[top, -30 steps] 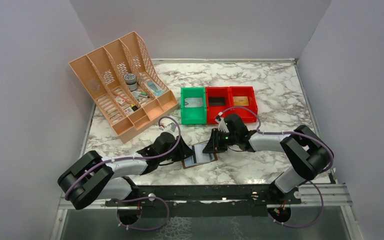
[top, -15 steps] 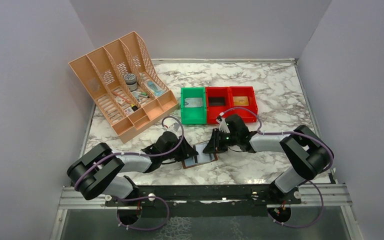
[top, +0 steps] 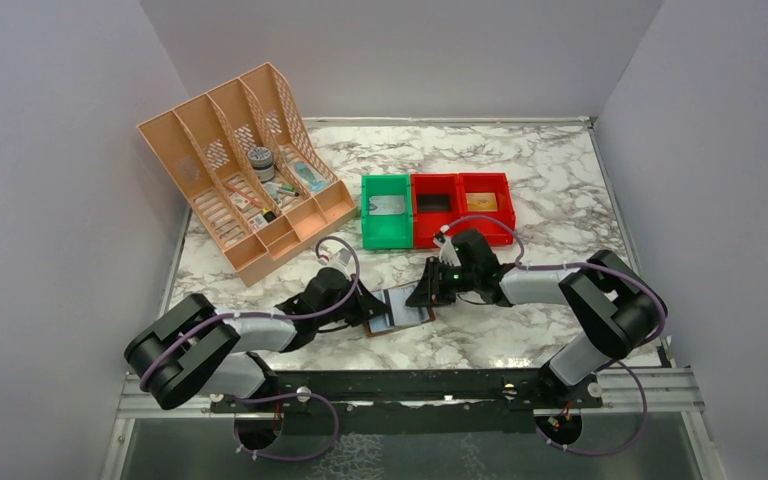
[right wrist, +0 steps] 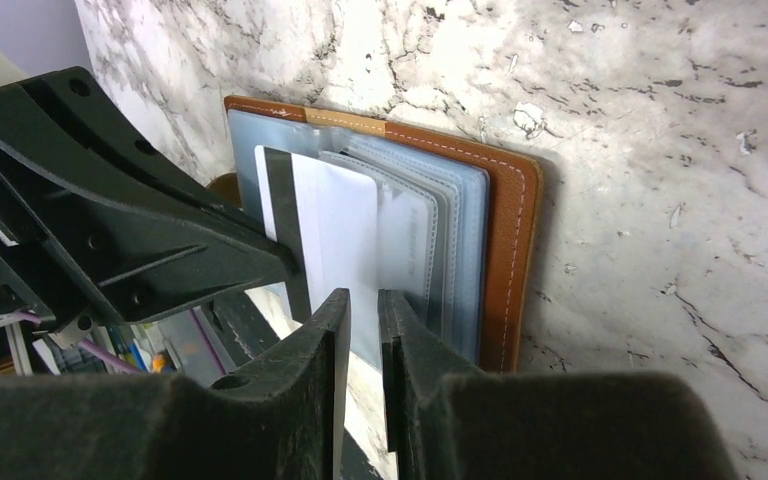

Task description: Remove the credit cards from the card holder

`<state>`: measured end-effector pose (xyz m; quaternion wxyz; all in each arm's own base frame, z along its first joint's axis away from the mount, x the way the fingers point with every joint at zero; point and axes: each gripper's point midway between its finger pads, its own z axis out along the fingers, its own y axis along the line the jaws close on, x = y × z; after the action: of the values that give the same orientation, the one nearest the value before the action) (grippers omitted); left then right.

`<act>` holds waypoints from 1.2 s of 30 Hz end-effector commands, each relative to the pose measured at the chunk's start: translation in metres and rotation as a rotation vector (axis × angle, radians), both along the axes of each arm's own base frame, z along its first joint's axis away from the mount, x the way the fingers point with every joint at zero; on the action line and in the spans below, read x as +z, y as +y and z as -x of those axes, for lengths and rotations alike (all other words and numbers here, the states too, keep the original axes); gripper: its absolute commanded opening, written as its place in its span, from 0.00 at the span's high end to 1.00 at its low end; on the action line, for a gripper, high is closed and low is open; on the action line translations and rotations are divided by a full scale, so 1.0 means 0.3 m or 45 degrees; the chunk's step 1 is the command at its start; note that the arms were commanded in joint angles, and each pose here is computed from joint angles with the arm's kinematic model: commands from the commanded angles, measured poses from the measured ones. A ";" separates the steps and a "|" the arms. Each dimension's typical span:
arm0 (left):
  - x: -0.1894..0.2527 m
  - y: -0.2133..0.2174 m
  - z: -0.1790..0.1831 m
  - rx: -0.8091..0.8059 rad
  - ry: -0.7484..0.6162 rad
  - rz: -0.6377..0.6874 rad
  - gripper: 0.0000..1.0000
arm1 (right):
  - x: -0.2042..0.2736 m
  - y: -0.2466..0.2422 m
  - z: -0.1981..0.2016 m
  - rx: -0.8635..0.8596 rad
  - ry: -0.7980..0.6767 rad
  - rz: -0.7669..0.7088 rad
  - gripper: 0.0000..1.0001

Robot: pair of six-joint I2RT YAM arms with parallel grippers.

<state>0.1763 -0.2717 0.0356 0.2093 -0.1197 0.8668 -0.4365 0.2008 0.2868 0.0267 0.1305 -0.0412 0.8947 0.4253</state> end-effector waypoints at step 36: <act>0.055 0.000 -0.026 -0.051 -0.074 -0.070 0.79 | -0.101 -0.033 0.035 0.120 0.073 0.118 0.80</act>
<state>0.1793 -0.2602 0.0423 0.2288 -0.1000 0.8816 -0.4005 0.1894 0.2967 0.0271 0.0748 -0.1152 0.8825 0.4499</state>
